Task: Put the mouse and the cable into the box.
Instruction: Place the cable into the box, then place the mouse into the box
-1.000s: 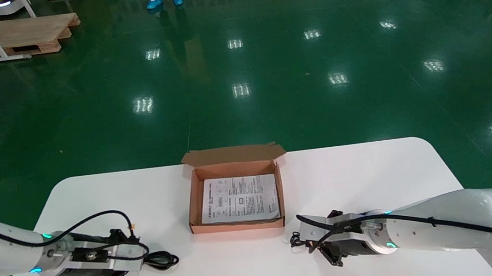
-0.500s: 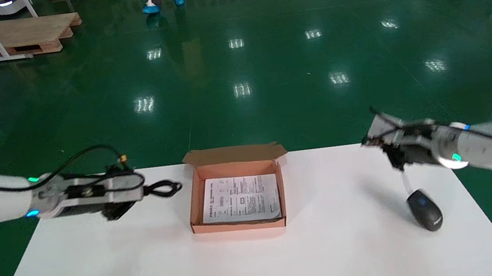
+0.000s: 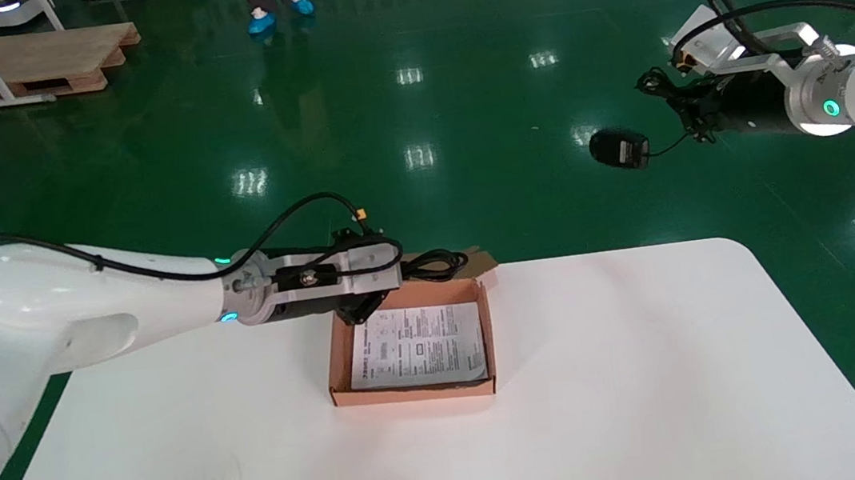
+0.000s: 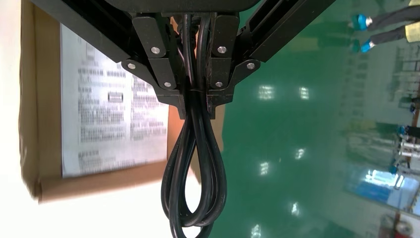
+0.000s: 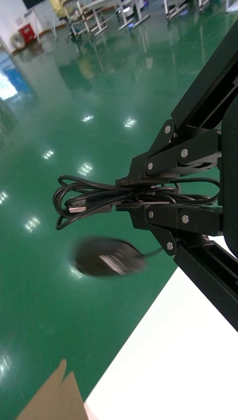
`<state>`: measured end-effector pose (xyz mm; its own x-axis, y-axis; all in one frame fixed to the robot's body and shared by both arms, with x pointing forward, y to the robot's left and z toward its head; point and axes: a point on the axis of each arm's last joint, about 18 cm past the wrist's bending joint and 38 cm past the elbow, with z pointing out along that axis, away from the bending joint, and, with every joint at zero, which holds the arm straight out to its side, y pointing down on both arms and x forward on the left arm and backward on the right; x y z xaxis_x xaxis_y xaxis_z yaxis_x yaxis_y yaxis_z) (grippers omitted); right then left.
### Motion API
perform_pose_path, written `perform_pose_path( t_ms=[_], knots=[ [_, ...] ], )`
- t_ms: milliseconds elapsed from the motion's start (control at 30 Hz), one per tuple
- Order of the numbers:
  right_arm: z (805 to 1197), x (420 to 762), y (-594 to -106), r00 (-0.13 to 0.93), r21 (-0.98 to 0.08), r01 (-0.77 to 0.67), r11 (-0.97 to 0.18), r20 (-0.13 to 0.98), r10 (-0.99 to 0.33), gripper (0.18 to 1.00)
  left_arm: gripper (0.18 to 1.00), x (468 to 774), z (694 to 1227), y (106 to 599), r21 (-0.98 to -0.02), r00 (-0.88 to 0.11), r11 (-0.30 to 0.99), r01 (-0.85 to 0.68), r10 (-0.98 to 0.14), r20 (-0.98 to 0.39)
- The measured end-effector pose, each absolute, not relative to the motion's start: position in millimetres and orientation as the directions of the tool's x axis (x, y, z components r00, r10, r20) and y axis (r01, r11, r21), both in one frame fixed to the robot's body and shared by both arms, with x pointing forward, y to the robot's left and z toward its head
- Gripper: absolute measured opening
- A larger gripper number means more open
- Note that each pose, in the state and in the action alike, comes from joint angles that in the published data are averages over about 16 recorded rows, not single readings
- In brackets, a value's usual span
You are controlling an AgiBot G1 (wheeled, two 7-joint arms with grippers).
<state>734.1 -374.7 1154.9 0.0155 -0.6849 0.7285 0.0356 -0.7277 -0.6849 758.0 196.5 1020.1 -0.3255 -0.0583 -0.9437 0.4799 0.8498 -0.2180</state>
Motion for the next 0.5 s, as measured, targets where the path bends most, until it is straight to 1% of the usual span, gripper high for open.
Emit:
perform_pose_path(
  t_ms=[133, 233, 367, 500],
  knots=[
    [1157, 734, -375, 0.014, -0.688, 0.039, -0.725, 0.726, -0.688, 0.232, 0.250, 758, 1020, 195, -0.220, -0.325, 0.848, 0.483, -0.060, -0.944],
    [1153, 735, -374, 0.019, -0.685, 0.034, -0.728, 0.728, -0.685, 0.232, 0.249, 759, 1019, 196, -0.201, -0.316, 0.852, 0.483, -0.044, -0.948],
    [1150, 736, -374, 0.023, -0.682, 0.030, -0.731, 0.732, -0.681, 0.232, 0.249, 761, 1014, 193, -0.145, -0.276, 0.856, 0.497, -0.002, -0.961],
    [1149, 736, -374, 0.025, -0.680, 0.028, -0.733, 0.733, -0.680, 0.232, 0.249, 764, 1003, 184, -0.063, -0.216, 0.856, 0.513, 0.059, -0.975]
  ],
)
